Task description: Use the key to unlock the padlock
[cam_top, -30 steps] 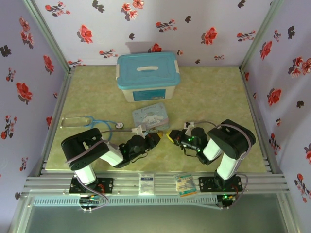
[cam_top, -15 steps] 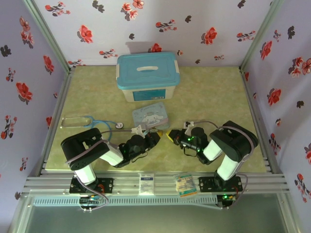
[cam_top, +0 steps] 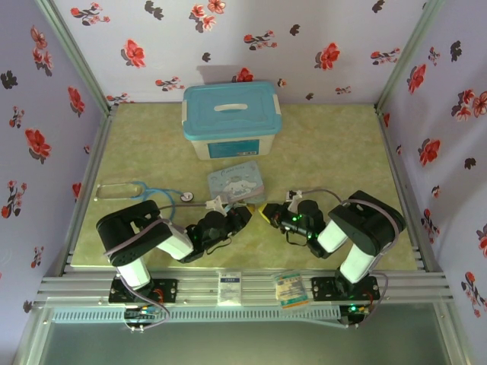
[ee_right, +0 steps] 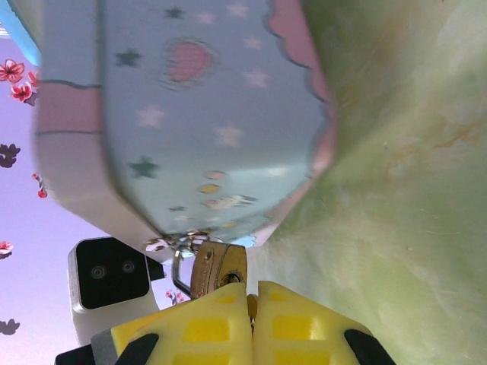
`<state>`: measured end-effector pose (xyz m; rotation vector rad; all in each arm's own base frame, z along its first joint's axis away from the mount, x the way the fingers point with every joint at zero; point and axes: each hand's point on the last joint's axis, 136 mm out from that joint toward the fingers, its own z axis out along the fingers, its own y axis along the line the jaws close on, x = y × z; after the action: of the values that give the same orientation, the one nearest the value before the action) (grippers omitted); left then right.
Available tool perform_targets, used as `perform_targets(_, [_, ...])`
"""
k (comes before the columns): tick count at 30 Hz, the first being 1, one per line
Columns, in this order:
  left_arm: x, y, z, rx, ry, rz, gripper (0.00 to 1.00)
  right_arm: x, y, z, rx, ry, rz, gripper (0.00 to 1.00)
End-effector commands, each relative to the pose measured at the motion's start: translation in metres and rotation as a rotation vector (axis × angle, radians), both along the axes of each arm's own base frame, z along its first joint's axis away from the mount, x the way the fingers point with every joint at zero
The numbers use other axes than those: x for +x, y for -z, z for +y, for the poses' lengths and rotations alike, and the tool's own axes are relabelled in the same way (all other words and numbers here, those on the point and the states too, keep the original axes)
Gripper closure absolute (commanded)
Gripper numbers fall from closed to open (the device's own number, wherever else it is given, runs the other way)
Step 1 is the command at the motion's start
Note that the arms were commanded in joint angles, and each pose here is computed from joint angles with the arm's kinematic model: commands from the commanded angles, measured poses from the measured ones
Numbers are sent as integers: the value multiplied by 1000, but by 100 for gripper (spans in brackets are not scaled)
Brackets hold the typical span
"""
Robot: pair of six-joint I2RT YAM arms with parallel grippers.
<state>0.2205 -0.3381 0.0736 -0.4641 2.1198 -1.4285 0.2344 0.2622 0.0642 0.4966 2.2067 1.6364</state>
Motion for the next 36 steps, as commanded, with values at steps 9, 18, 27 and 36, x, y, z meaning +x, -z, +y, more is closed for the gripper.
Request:
perform_targets(9, [10,-15,-7,-47,-7,-39,71,-12,-20,27,49,-113,-84,100])
perform_targets(18, [16,-6,10,-9,-75,-45,52,-15,-9,35,29,-124,-62,100])
perform_targets(27, [21,2,21,15,-128,-43,51,-18,-4,35,17,-124,-54,100])
perform_targets(36, [26,3,34,31,-197,-45,50,-19,2,45,12,-142,-38,100])
